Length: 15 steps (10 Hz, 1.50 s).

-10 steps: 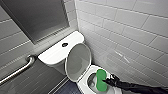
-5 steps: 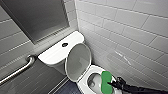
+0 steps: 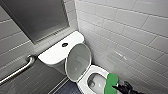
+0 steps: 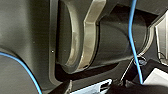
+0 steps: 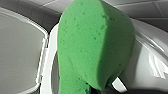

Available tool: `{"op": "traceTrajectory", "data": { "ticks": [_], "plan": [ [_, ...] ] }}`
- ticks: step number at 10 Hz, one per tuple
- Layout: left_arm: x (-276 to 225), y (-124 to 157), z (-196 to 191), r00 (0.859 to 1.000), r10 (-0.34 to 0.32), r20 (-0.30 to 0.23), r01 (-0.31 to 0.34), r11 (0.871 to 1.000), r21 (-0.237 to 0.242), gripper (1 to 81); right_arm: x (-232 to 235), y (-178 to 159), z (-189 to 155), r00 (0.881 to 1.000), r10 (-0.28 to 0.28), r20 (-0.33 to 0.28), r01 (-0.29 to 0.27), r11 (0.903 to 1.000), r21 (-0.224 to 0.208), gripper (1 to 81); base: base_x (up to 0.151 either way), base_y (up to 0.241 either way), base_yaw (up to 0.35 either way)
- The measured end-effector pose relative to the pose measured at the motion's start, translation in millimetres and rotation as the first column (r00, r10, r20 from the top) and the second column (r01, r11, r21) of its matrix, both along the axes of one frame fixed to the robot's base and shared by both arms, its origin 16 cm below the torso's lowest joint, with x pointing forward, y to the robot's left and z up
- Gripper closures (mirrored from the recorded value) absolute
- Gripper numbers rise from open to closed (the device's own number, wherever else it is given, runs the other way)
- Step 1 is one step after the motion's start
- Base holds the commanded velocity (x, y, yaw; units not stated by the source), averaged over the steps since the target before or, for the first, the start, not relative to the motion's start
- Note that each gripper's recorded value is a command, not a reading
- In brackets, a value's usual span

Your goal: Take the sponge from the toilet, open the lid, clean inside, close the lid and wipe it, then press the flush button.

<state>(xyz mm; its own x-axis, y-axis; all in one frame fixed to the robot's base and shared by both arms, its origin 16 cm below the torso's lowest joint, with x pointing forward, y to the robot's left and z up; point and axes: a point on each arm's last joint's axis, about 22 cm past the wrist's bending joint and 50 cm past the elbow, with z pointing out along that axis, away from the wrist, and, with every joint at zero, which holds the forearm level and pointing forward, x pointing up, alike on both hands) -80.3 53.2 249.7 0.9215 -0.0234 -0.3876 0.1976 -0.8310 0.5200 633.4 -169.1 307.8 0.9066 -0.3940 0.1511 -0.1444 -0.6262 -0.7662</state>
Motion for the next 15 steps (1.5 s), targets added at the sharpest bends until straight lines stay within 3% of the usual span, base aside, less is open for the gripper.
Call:
{"op": "traceTrajectory", "data": {
  "ticks": [2, 7, 9, 11, 12, 14, 15],
  "plan": [
    [0, 0, 0, 1.0, 0.0, 0.001, 0.0, 1.0, 0.0, 1.0, -14, -13, 0, 0.999, -0.05, 0.004, 0.05, 0.9988, 0.004, 81.1, 0.0, 0.0, 0.0],
    [2, -9, 1, 1.0, -0.002, 0.009, 0.002, 1.0, -0.013, 1.0, -95, -15, 6, 0.993, -0.058, -0.098, 0.063, 0.9969, 0.048, 81.1, 0.0, 0.0, 0.0],
    [2, -12, 0, 1.0, -0.007, 0.01, 0.007, 1.0, -0.012, 1.0, -124, -2, 17, 0.989, -0.051, -0.139, 0.064, 0.994, 0.089, 81.1, 0.0, 0.0, 0.0],
    [1, -11, -2, 1.0, -0.015, 0.011, 0.015, 1.0, -0.005, 1.0, -141, 0, 18, 0.986, -0.053, -0.16, 0.069, 0.9931, 0.096, 81.1, 0.0, 0.0, 0.0],
    [1, -10, -2, 1.0, -0.016, 0.012, 0.016, 1.0, -0.005, 1.0, -139, 8, 17, 0.987, -0.043, -0.158, 0.06, 0.9927, 0.105, 81.1, 0.0, 0.0, 0.0],
    [1, -10, -2, 1.0, -0.017, 0.013, 0.017, 1.0, -0.005, 1.0, -106, 39, 9, 0.99, 0.033, -0.137, -0.017, 0.993, 0.117, 81.1, 0.0, 0.0, 0.0],
    [1, -11, -2, 1.0, -0.017, 0.013, 0.017, 1.0, -0.006, 1.0, -78, 44, -1, 0.992, 0.063, -0.114, -0.053, 0.9944, 0.091, 81.1, 0.0, 0.0, 0.0]
  ]
}}
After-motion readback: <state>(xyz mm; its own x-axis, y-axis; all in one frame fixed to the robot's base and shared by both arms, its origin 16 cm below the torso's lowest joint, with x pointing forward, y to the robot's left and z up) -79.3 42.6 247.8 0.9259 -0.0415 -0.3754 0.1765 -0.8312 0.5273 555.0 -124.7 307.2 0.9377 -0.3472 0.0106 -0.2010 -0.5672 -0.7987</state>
